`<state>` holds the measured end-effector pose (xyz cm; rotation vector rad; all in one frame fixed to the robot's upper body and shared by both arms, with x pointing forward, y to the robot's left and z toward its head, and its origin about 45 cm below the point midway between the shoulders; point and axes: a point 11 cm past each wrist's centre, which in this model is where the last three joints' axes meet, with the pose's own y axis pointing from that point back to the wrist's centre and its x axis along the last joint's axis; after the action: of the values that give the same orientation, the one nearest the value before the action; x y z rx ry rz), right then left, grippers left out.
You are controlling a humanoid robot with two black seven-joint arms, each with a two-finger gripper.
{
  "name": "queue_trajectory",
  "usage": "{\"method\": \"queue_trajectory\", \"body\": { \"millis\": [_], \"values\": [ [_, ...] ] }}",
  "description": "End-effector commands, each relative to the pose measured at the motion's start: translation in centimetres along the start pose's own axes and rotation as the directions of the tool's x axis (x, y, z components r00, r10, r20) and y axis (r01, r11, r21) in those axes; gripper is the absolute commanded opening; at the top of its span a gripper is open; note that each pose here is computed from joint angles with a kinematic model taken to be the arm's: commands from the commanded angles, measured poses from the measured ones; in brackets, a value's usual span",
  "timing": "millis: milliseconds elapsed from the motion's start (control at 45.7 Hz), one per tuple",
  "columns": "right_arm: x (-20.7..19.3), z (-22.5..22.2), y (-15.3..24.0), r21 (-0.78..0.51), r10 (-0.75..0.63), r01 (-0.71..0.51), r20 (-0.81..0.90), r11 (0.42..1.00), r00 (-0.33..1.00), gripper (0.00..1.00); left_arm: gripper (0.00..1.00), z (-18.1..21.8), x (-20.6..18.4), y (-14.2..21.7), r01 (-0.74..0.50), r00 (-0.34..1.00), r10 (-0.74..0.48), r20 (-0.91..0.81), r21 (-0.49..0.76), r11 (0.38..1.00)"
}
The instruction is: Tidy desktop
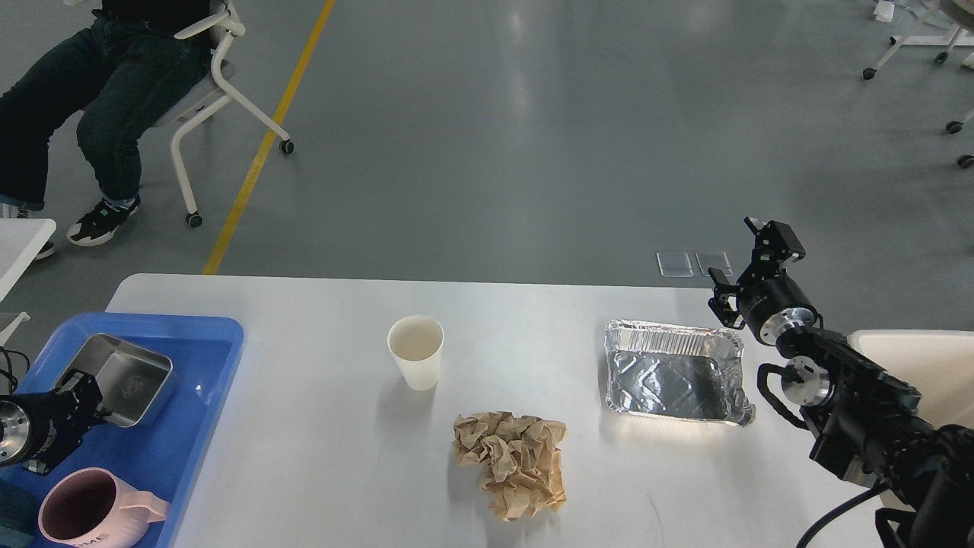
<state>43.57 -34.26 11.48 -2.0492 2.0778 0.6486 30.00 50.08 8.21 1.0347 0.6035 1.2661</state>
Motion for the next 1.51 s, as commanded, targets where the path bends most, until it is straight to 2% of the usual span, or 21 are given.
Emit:
{"method": "queue_trajectory", "body": {
  "millis": [0,88,109,219,307,416,525,613,701,832,941,985,1139,1248,1379,1489],
  "values": [
    [-0.1,0.0,0.0,0.0,-0.001,0.001,0.001,1.0,1.0,1.0,0.22,-0.2,-0.5,-0.3,0.007,1.0,-0.007,0.01,0.01,1.0],
    [0.2,0.0,0.1,0.0,0.003,-0.003,-0.002,1.0,1.0,1.0,0.35,-0.2,-0.4,-0.3,0.005,1.0,-0.005,0.012,0.013,1.0],
    [0.2,-0.1,0.1,0.001,0.004,-0.004,-0.003,1.0,1.0,1.0,0.45,0.1,-0.5,-0.2,0.015,1.0,-0.015,0.013,0.003,1.0],
    [0.3,-0.2,0.1,0.002,0.005,-0.005,-0.003,1.0,1.0,1.0,0.77,0.9,0.4,1.0,0.065,0.998,-0.064,0.026,-0.036,0.997],
    [0.3,-0.2,0.1,0.002,0.005,-0.005,-0.003,1.0,1.0,1.0,0.83,1.7,2.8,4.1,0.147,0.989,-0.144,0.041,-0.075,0.986],
    [0.1,-0.5,-0.1,0.008,0.0,0.0,-0.004,1.0,1.0,1.0,0.97,5.1,4.0,7.2,0.249,0.967,-0.236,0.091,-0.17,0.953],
    [-0.3,-0.7,-0.4,0.013,-0.006,0.006,-0.004,1.0,1.0,1.0,0.97,8.5,4.9,9.7,0.291,0.955,-0.262,0.141,-0.267,0.919],
    [-0.4,-0.8,-0.4,0.014,-0.008,0.008,-0.003,1.0,1.0,1.0,0.97,12.6,4.7,11.3,0.309,0.951,-0.267,0.158,-0.402,0.862],
    [-0.4,-0.9,-0.4,0.015,-0.007,0.007,-0.004,1.0,1.0,1.0,0.97,15.6,4.1,12.4,0.324,0.944,-0.303,0.132,-0.549,0.77],
    [-0.4,-0.8,-0.4,0.014,-0.008,0.008,-0.003,1.0,1.0,1.0,0.97,19.2,3.3,13.6,0.322,0.926,-0.364,0.095,-0.703,0.634],
    [-0.4,-0.7,-0.4,0.012,-0.009,0.009,-0.003,1.0,1.0,1.0,0.98,23.2,-1.6,12.3,0.372,0.845,-0.528,0.085,-0.804,0.465],
    [-0.4,-0.7,-0.4,0.012,-0.009,0.009,-0.003,1.0,1.0,1.0,0.97,23.7,-3.4,11.0,0.364,0.8,-0.599,0.045,-0.83,0.423],
    [-0.3,-0.7,-0.3,0.013,-0.007,0.007,-0.003,1.0,1.0,1.0,0.98,24.0,-6.5,7.7,0.237,0.595,-0.792,-0.138,-0.911,0.337],
    [-0.1,-0.7,-0.3,0.012,-0.005,0.006,-0.005,1.0,1.0,1.0,0.98,23.7,-8.6,6.2,0.156,0.426,-0.884,-0.192,-0.947,0.28],
    [-0.1,-0.6,-0.2,0.008,-0.007,0.008,-0.012,1.0,1.0,1.0,0.98,22.4,-11.7,4.0,0.097,0.272,-0.934,-0.233,-0.959,0.268],
    [-0.3,-0.3,-0.2,-0.002,-0.018,0.018,-0.026,1.0,1.0,1.0,0.98,21.7,-12.3,3.2,-0.01,0.154,-0.955,-0.255,-0.967,0.256]
  ]
}}
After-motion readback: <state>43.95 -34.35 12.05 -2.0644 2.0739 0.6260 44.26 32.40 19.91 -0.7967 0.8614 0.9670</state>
